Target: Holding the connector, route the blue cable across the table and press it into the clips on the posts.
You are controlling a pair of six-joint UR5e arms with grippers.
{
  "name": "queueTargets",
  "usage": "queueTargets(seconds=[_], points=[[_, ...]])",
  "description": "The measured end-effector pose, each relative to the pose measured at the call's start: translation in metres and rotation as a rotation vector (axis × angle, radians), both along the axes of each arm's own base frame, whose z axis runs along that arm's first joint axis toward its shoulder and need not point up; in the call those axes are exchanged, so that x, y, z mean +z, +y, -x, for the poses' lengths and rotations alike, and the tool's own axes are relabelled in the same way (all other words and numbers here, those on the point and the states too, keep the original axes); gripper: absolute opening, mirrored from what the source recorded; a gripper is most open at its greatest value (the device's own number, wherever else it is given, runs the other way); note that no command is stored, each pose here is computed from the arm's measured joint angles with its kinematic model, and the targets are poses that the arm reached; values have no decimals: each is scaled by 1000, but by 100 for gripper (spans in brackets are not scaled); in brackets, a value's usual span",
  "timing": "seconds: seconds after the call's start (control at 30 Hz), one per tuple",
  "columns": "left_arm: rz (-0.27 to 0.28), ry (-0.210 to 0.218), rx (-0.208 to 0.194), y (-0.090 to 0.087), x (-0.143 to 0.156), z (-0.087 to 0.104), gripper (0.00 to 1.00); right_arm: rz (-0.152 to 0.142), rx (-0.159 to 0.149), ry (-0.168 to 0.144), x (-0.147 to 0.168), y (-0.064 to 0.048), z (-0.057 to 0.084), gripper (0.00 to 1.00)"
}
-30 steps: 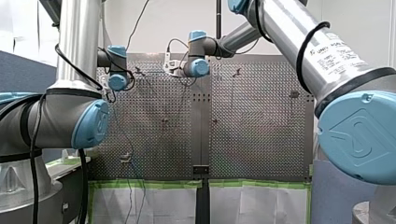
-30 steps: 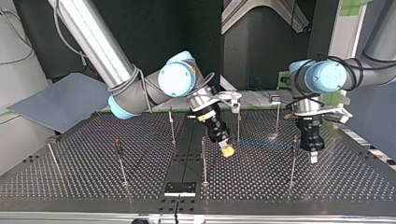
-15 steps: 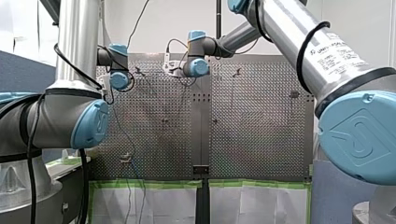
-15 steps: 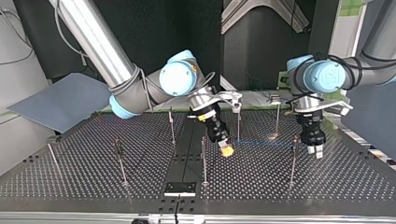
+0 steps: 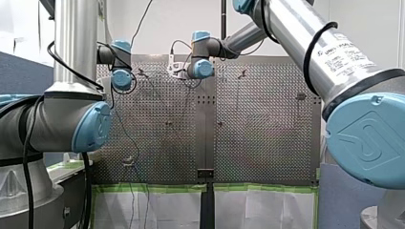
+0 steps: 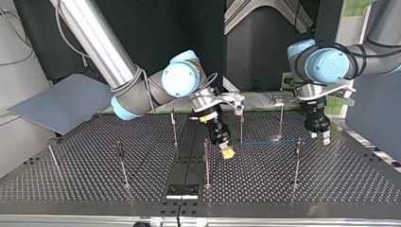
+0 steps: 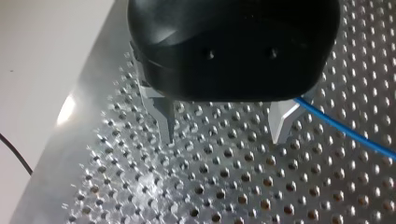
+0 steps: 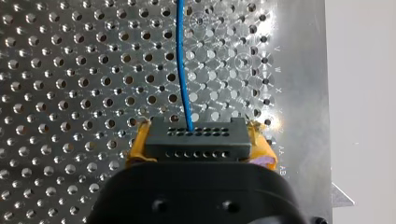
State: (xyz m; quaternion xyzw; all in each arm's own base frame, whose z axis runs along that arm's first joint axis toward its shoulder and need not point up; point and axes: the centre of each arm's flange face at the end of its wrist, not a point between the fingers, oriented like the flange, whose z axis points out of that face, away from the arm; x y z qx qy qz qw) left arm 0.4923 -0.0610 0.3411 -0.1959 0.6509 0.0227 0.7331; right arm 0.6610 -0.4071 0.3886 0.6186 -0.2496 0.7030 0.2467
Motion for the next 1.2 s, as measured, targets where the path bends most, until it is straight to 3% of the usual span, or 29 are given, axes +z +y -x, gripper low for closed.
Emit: queueTargets(seconds=[0.27, 0.63, 1.0, 1.2], points=[[38, 23, -31, -16, 9, 29, 100, -2, -24, 25, -2, 1, 2, 0], [52, 34, -67, -28, 36, 62, 100, -3, -25, 29, -2, 4, 1, 0], [-23, 57, -179, -54, 63, 94, 100, -5, -38, 29, -3, 3, 2, 0], [-68, 110, -246, -69, 60, 103, 100, -7, -41, 31, -3, 3, 2, 0]])
